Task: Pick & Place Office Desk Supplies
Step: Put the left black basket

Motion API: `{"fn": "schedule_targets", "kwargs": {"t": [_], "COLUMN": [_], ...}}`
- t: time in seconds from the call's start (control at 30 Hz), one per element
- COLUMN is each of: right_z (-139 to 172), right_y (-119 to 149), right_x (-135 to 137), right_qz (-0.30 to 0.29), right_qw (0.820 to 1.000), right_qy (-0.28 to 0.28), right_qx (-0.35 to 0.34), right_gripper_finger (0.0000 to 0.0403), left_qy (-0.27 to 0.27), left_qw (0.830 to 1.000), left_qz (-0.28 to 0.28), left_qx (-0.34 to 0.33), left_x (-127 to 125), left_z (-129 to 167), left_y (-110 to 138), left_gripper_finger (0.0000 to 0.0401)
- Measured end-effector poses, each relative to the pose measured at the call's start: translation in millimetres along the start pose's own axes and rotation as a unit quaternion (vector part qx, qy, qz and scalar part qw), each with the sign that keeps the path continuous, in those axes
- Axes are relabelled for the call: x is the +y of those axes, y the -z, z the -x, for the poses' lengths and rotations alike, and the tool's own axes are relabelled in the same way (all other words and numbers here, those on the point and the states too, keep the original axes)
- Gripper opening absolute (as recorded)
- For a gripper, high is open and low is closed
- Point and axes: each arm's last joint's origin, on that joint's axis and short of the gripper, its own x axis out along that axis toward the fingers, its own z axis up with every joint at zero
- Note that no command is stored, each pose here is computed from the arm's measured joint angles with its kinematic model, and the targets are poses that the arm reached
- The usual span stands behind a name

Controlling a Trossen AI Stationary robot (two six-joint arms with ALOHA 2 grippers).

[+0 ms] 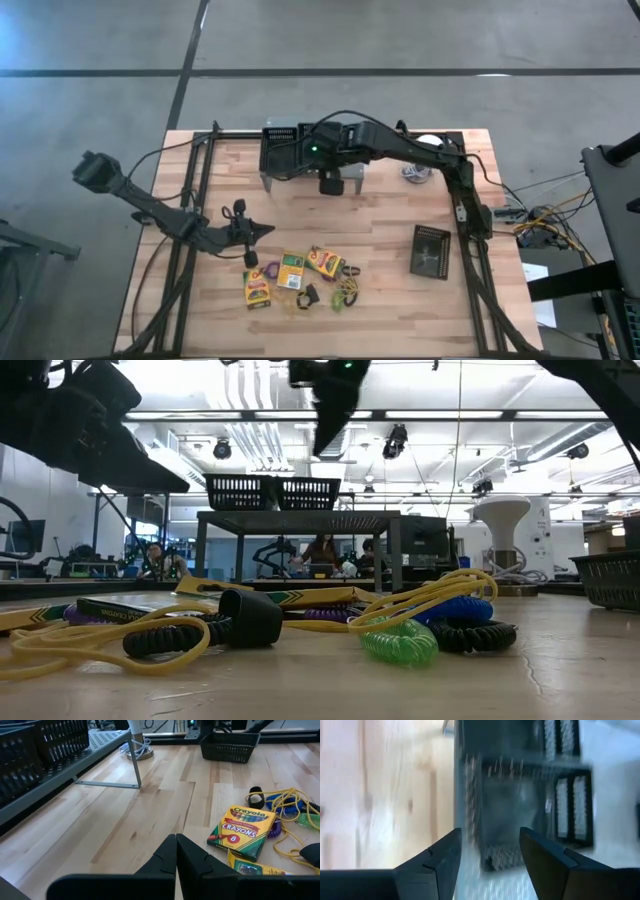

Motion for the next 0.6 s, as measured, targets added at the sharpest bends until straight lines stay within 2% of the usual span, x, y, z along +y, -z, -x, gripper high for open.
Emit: {"fn": "schedule_targets", "kwargs": {"t": [0.1, 0.17, 0.27, 0.47, 0.6], "right_z": [0.5, -4.7, -18.9, -49.2, -55.2], "right_y": [13.8, 18.3, 20.4, 32.0, 39.4], "right_x": [-5.9, -13.6, -26.4, -56.8, -71.6], "right_qz": [-0.023, -0.044, -0.057, -0.072, -0.082], "right_qw": [0.998, 0.996, 0.994, 0.992, 0.990], "right_qy": [-0.004, 0.014, 0.052, 0.074, 0.083], "right_qx": [0.060, 0.077, 0.073, 0.068, 0.075], "right_gripper_finger": [0.0187, 0.0178, 0.0164, 0.0141, 0.0130], "left_qy": [-0.001, -0.001, -0.001, -0.001, 0.000], "left_qw": [1.000, 1.000, 1.000, 1.000, 1.000], "left_qz": [0.004, 0.004, 0.004, 0.004, 0.004], "left_qx": [0.003, 0.003, 0.003, 0.003, 0.003], "left_x": [0.1, 0.2, 0.2, 0.1, 0.1], "left_z": [0.0, 0.0, 0.0, 0.0, 0.0], "left_y": [0.6, 0.7, 0.7, 0.7, 0.7], "left_gripper_finger": [0.0006, 0.0006, 0.0006, 0.0006, 0.0006]}}
